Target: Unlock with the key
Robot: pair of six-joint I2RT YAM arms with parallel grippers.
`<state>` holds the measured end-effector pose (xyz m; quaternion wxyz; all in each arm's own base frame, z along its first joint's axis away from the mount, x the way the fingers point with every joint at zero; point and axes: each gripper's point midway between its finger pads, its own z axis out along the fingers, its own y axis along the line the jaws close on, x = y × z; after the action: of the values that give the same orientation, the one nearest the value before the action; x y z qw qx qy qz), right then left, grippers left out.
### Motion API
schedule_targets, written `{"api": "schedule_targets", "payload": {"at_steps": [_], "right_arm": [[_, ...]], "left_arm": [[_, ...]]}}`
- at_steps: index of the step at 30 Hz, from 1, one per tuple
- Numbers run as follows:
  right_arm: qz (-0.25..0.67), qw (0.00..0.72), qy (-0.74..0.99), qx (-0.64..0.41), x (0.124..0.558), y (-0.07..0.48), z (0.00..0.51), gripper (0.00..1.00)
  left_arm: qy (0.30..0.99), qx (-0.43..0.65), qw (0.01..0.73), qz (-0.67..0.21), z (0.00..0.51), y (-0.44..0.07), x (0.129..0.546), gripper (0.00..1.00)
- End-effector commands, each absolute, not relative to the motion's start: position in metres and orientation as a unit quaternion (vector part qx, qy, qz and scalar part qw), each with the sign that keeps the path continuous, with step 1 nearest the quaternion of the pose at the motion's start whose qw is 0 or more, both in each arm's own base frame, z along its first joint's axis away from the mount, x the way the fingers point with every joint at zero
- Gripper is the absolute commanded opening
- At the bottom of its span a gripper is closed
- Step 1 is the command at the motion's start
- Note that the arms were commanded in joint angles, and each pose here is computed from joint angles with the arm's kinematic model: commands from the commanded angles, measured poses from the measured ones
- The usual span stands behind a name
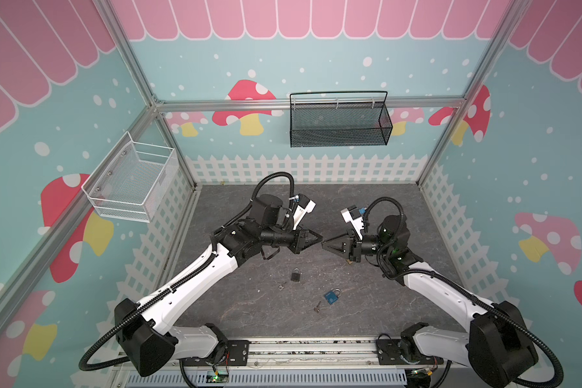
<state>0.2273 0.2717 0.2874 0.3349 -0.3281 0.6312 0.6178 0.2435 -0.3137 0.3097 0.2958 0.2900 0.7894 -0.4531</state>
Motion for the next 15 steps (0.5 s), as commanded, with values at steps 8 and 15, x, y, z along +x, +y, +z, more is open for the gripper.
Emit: {"api": "schedule_targets", "payload": {"at_steps": [8, 15], "right_arm": [[0.619, 0.344, 0.613, -0.350, 0.2233, 0.2717, 0.2998, 0.14], [0.619, 0.350, 0.608, -0.355, 0.2227, 0.2718, 0.3065, 0.17]], "left_arm": [[0.778, 0.308, 0.300, -0.458, 0.3216, -0.3165, 0.2426, 0.00], [0.780, 0.309, 0.299, -0.454, 0.3199, -0.3152, 0.2418, 0.00]]}}
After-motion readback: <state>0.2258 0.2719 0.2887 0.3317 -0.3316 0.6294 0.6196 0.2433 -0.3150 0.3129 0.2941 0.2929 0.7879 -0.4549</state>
